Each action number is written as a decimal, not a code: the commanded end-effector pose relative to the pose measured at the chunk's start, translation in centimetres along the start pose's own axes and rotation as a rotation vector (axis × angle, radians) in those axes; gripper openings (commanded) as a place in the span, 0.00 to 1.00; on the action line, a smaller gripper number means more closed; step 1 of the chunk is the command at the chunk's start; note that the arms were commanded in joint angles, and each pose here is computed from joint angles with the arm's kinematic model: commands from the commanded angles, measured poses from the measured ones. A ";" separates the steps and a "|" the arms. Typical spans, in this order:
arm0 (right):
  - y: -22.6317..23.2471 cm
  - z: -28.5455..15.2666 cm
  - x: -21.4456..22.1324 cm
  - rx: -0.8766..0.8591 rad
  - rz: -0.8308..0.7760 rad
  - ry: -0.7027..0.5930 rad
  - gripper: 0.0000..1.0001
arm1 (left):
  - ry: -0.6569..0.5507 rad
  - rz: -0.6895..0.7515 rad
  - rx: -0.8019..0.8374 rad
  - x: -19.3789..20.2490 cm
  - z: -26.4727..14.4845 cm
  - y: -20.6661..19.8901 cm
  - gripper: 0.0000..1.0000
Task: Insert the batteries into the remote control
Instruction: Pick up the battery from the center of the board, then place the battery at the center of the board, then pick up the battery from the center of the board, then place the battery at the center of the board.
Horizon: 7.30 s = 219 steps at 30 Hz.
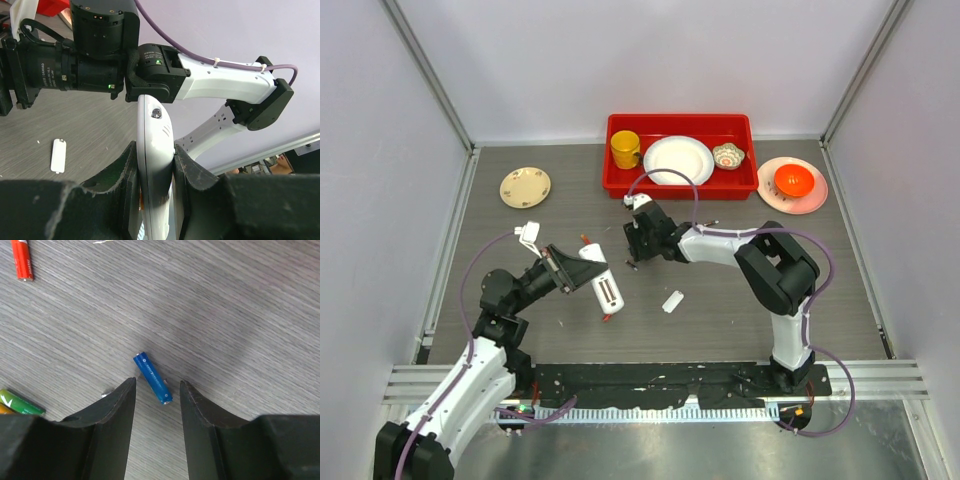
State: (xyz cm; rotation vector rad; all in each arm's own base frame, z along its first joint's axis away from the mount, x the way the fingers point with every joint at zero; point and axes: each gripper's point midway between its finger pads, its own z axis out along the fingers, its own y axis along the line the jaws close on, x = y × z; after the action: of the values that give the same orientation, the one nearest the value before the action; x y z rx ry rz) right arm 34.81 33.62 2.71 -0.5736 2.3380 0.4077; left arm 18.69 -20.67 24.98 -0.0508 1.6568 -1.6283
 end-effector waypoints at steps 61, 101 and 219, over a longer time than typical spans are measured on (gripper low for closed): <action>-5.0 -8.1 0.5 -0.043 -0.873 -0.125 0.01 | -0.002 0.056 0.180 2.4 0.7 -2.6 0.01; -6.1 -9.5 -4.1 0.012 -0.801 -0.255 0.69 | -0.030 0.043 0.173 2.9 -0.3 -2.0 0.00; 3.7 -29.7 1.3 -0.202 -0.589 -0.377 0.01 | 0.313 -0.250 0.270 6.8 8.6 0.0 0.00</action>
State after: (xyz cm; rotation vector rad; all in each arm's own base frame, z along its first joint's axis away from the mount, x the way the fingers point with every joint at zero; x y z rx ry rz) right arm 14.50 23.52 23.39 -1.2103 1.6952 0.4779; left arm 19.31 -32.06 17.85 -0.0371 2.0074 -2.0826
